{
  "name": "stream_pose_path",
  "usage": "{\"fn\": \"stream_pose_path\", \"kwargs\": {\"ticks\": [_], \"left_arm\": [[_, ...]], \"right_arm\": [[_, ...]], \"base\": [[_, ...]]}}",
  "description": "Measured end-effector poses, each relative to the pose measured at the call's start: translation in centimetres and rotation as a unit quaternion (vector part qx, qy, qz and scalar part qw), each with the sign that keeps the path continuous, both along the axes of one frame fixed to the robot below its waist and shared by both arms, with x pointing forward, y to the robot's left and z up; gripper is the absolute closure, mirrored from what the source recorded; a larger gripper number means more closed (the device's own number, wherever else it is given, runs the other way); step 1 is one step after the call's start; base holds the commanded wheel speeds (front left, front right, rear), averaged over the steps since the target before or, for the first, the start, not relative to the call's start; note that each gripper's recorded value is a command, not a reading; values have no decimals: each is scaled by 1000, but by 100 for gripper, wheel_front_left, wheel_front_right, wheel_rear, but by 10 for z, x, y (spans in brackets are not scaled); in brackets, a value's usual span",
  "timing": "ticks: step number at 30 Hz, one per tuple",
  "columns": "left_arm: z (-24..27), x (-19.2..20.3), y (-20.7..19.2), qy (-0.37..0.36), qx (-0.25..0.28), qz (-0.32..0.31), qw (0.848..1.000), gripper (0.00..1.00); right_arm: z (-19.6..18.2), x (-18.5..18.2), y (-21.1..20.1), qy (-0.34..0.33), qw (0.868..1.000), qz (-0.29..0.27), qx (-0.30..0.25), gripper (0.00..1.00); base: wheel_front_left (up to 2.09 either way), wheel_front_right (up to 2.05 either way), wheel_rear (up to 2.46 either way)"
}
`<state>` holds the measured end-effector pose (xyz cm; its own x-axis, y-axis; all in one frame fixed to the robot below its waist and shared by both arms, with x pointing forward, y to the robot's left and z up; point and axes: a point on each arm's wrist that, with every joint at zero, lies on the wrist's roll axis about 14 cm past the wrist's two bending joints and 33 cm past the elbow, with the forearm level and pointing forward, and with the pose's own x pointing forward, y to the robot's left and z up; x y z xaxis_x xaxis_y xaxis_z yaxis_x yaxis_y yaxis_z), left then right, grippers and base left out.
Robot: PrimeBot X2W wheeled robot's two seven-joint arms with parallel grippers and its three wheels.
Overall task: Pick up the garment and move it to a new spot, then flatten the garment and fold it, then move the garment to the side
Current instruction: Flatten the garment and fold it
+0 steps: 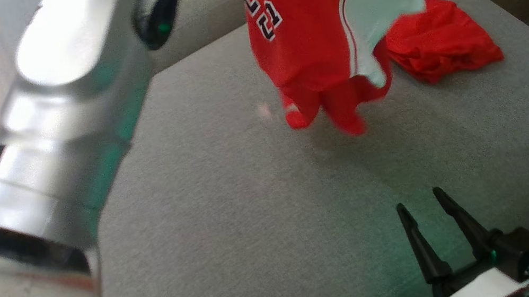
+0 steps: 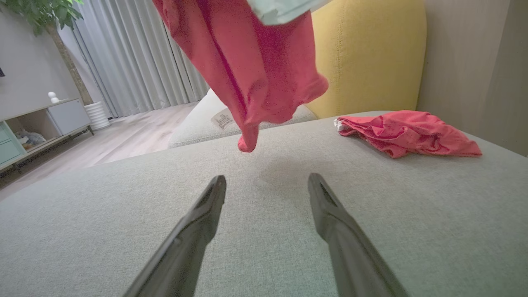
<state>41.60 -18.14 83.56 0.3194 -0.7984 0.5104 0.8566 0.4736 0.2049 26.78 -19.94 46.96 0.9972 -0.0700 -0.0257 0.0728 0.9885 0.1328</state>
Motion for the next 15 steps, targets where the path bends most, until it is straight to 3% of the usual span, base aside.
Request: {"fn": "stream_pose_path", "kwargs": {"ticks": [3, 5, 7, 9, 12, 15], "left_arm": [[-25, 24, 29, 33, 19, 37, 999, 100], [-73, 48, 61, 89, 45, 75, 992, 100], [-144, 68, 106, 165, 70, 123, 976, 100], [-224, 74, 161, 261, 84, 174, 946, 100], [-333, 56, 240, 384, 104, 247, 884, 100], [-398, 36, 299, 452, 114, 309, 829, 100]], "right_arm": [[-2, 2, 5, 3, 1000, 11, 2, 0], [-2, 7, 13, 1, 1000, 25, 2, 0], [-2, 12, 21, 2, 999, 41, 2, 0], [-2, 17, 26, 3, 999, 53, 2, 0], [-3, 23, 29, 6, 998, 62, 0, 0], [-10, 29, 33, 19, 997, 71, 0, 0]], "base": [[0, 0, 0], [0, 0, 0], [0, 0, 0], [0, 0, 0], [0, 0, 0], [0, 0, 0]]}}
